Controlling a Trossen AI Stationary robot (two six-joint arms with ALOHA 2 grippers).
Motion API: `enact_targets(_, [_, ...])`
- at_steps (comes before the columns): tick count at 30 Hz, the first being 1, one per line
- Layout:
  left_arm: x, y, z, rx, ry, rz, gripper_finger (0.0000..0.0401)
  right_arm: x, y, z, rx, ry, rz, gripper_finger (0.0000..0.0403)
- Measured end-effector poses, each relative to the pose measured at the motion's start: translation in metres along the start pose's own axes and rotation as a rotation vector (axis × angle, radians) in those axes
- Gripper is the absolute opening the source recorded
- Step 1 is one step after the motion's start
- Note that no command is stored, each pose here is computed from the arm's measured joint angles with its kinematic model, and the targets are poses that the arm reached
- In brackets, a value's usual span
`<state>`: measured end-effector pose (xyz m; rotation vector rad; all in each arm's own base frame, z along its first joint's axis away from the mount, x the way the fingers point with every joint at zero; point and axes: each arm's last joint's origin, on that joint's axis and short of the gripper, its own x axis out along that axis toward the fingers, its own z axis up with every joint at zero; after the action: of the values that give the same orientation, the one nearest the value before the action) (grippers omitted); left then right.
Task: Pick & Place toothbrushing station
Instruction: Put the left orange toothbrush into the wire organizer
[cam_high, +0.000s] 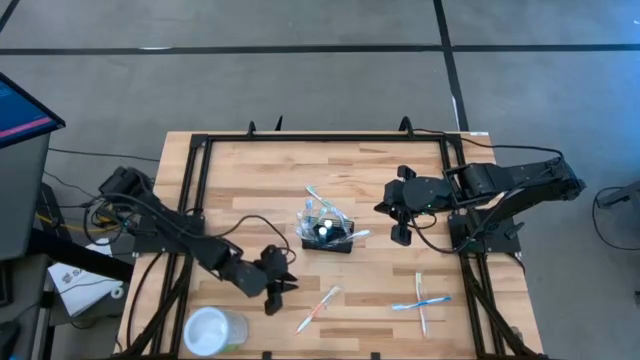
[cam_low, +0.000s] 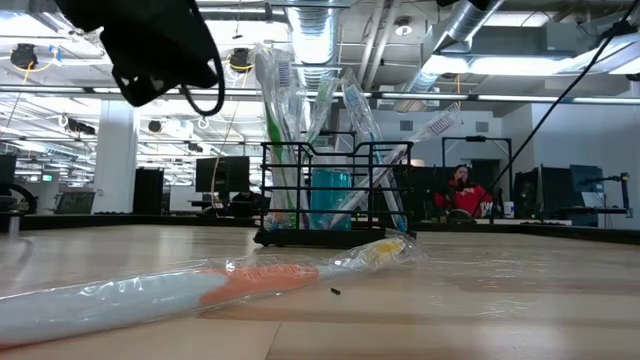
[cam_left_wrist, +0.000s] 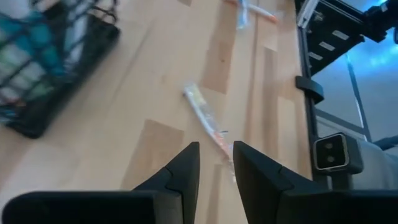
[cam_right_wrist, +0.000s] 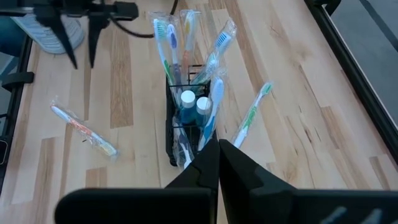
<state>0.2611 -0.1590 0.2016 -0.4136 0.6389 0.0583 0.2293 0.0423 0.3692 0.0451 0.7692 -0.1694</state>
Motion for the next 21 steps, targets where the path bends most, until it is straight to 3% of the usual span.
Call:
enact_targets(9, [0.021, -0.013, -0.009, -0.124, 0.083, -0.014, 0.0092, 0.0, 0.0, 0.0, -0.001, 0.004, 0.002, 0.0])
enact_targets(15, [0.036, -0.025, -0.007, -0.13, 0.115, -0.028, 0.0092, 0.0, 0.0, 0.0, -0.001, 0.005, 0.003, 0.0])
enact_targets(21, [0.054, -0.027, -0.011, -0.166, 0.173, 0.026, 0.0083, 0.0, 0.0, 0.0, 0.016, 0.005, 0.003, 0.0])
